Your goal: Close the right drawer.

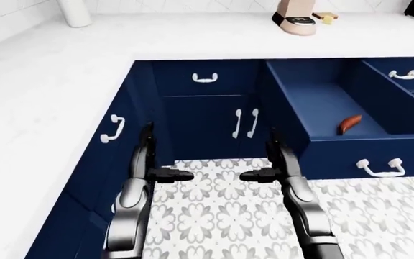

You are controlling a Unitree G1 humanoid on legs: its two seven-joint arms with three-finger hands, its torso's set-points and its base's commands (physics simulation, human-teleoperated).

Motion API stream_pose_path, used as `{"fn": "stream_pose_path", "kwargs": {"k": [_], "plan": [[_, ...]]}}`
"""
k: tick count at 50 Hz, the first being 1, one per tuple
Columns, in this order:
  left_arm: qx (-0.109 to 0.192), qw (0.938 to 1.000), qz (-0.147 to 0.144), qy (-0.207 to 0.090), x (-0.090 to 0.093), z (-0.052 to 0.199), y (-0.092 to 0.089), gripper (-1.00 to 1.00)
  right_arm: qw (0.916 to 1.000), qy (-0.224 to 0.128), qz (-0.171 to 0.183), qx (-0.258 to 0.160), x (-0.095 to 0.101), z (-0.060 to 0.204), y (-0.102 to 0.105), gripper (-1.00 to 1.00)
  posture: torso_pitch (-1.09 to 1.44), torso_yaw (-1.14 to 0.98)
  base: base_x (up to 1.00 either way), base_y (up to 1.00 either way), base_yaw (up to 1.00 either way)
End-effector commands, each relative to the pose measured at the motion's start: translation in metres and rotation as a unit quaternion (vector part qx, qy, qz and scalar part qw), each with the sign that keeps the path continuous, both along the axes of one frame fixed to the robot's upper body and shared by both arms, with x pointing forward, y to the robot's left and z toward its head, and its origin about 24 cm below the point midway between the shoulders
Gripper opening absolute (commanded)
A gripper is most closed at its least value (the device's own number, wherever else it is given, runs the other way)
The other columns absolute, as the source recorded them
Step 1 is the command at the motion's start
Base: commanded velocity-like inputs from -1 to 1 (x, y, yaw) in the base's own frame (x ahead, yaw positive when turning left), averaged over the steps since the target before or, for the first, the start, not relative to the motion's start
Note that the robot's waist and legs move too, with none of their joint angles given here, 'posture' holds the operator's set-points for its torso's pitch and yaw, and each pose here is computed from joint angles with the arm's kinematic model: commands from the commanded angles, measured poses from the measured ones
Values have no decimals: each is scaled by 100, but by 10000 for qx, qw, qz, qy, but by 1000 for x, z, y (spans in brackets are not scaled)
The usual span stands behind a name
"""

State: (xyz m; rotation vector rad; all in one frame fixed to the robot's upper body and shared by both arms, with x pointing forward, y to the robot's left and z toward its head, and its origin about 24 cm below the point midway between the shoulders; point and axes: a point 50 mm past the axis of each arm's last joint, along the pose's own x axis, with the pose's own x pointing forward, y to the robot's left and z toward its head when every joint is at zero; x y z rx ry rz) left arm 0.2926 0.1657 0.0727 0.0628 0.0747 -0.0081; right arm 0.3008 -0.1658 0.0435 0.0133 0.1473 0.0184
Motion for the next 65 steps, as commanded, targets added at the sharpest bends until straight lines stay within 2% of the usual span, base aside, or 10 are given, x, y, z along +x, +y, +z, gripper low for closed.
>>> {"fn": "stream_pose_path", "kwargs": {"k": [1, 6, 12, 17, 25, 27, 30, 32, 39, 65], "plan": [[57, 9995, -92, -283, 6, 24, -4, 100, 9992, -369, -128, -57, 11, 27, -11, 100, 0, 0, 0, 0, 0], [70, 9994, -57, -327, 19, 47, -3, 100, 9982, -481, -277, -211, 19, 64, -20, 100, 0, 0, 0, 0, 0], [200, 9988, -41, -435, 26, 72, -9, 100, 9967, -636, -190, -460, 23, 106, -16, 100, 0, 0, 0, 0, 0], [314, 9972, 54, -673, 19, 104, -4, 100, 9951, -757, -213, -593, 18, 133, -17, 100, 0, 0, 0, 0, 0], [438, 9948, 104, -917, 10, 140, -3, 100, 9929, -927, -222, -711, 11, 164, -16, 100, 0, 0, 0, 0, 0], [487, 9943, 110, -942, 9, 144, -3, 100, 9917, -976, -284, -789, 11, 168, -17, 100, 0, 0, 0, 0, 0], [519, 9940, 131, -953, 7, 145, -4, 100, 9937, -944, -257, -552, 13, 173, -19, 100, 0, 0, 0, 0, 0], [543, 9939, 136, -953, 7, 146, -4, 100, 9922, -912, -437, -733, 15, 175, -21, 100, 0, 0, 0, 0, 0], [582, 9934, 128, -980, 5, 150, -7, 100, 9905, -1099, -303, -767, 7, 184, -19, 100, 0, 0, 0, 0, 0], [559, 9922, 139, -1106, -7, 163, -8, 100, 9905, -1083, -169, -836, 5, 186, -13, 100, 0, 0, 0, 0, -7]]}}
